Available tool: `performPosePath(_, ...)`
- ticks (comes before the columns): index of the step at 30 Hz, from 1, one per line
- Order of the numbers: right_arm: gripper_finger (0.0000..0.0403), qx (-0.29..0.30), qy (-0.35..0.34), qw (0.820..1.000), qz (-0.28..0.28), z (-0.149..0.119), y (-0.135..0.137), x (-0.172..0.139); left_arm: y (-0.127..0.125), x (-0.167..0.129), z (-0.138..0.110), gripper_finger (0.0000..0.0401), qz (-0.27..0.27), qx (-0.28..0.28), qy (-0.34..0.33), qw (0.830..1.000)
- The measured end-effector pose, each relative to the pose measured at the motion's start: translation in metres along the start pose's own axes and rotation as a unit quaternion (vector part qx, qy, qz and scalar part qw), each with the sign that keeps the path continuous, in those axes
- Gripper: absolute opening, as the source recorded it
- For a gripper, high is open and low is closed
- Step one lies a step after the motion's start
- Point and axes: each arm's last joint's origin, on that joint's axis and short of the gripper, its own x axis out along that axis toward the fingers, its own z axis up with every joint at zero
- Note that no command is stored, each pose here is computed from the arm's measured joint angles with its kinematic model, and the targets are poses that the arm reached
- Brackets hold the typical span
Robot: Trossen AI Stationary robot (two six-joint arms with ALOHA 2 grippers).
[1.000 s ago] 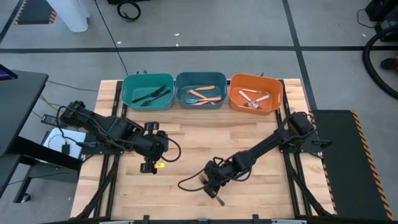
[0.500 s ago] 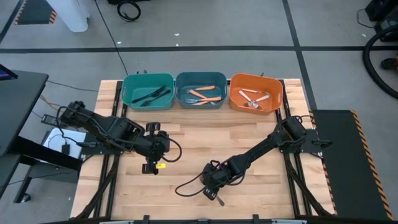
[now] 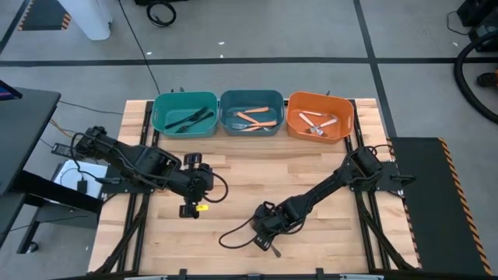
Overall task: Sort silverware by color (type)
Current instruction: Put the black fork in the green bin
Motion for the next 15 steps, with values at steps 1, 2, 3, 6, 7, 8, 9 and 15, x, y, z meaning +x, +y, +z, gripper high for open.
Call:
performPosePath(1,0.0129,-0.007,0.002,1.000,0.003,0.000,0.001,0.000,0.000,0.000,0.000,0.0127,0.000,0.000,-0.001,1.000)
performPosePath(2,0.0129,-0.009,0.003,1.000,0.007,0.000,0.001,-0.002,0.000,0.000,0.000,0.0127,-0.001,-0.001,-0.002,1.000)
performPosePath(3,0.0129,-0.010,0.004,1.000,0.009,0.001,0.001,-0.003,0.000,0.000,0.001,0.0127,-0.002,-0.001,-0.004,1.000)
performPosePath(6,0.0129,-0.010,0.004,1.000,0.018,0.001,0.003,-0.008,0.000,0.000,0.001,0.0127,-0.001,-0.001,-0.004,1.000)
performPosePath(7,0.0129,-0.011,0.003,1.000,0.023,0.001,0.004,-0.010,0.000,0.000,0.001,0.0127,-0.001,-0.001,-0.004,1.000)
performPosePath(8,0.0129,-0.016,-0.001,0.999,0.029,0.002,0.005,-0.012,0.000,0.000,0.001,0.0127,-0.001,-0.001,-0.004,1.000)
performPosePath(9,0.0129,-0.019,-0.005,0.999,0.039,0.003,0.007,-0.016,0.000,0.000,0.001,0.0127,-0.002,-0.001,-0.004,1.000)
performPosePath(15,0.0129,-0.033,-0.004,0.997,0.076,0.004,0.014,-0.026,0.000,0.000,0.001,0.0127,-0.002,-0.001,-0.006,1.000)
